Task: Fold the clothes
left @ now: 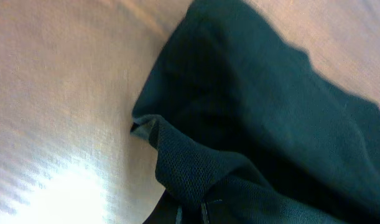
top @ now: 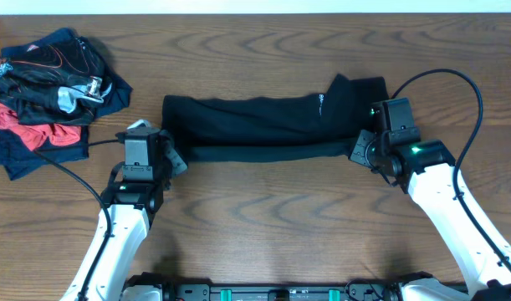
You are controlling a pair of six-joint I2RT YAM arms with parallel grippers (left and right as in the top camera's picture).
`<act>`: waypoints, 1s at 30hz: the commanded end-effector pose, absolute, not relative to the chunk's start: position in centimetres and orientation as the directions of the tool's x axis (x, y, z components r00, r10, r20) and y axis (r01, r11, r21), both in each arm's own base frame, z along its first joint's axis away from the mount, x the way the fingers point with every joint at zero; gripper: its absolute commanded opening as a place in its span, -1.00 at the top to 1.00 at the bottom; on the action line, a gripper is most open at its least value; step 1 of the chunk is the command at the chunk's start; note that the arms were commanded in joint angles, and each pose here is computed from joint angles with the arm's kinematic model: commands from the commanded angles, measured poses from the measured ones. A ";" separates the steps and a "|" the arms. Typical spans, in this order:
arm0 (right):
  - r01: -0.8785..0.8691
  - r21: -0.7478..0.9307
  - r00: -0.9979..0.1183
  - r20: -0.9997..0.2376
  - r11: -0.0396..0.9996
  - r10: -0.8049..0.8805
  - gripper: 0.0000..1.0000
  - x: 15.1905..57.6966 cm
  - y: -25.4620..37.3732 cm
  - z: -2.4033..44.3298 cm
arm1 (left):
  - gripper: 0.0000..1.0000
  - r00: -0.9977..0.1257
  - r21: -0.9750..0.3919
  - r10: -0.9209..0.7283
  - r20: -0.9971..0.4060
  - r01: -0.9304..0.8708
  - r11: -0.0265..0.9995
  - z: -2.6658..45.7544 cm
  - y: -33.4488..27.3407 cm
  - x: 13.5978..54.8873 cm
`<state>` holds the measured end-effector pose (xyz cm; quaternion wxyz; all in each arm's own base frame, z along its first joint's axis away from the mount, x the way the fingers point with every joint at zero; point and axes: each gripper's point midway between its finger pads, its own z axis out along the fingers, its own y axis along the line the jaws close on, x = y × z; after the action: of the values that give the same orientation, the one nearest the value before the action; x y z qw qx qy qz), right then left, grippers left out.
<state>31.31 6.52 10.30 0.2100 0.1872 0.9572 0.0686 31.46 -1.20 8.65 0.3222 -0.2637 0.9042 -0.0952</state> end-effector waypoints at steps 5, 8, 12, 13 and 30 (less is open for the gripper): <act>0.327 0.173 -0.841 -0.396 0.929 0.370 0.98 32.5 5.9 9.8 | 0.88 -0.555 -0.299 -0.487 -0.675 -0.397 0.868 10.9 0.5 34.8; 0.327 0.174 -0.840 -0.396 0.929 0.370 0.98 32.7 5.9 9.6 | 0.88 -0.536 -0.312 -0.488 -0.689 -0.389 0.867 10.9 0.5 35.7; 0.312 0.185 -0.832 -0.420 0.932 0.362 0.97 33.4 6.1 9.9 | 0.88 -0.555 -0.299 -0.487 -0.674 -0.398 0.867 9.7 0.4 35.9; 0.309 0.191 -0.827 -0.430 0.932 0.363 0.98 33.7 6.1 10.0 | 0.88 -0.562 -0.296 -0.487 -0.669 -0.400 0.868 9.4 0.4 35.9; 0.282 0.235 -0.841 -0.406 0.930 0.358 0.99 36.7 7.9 6.1 | 0.88 -0.524 -0.314 -0.494 -0.693 -0.398 0.862 9.7 0.6 37.1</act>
<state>35.72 7.82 6.09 0.2203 0.1711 0.9572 0.0776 36.45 -0.07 9.40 0.4060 -0.2514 0.8755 -0.0747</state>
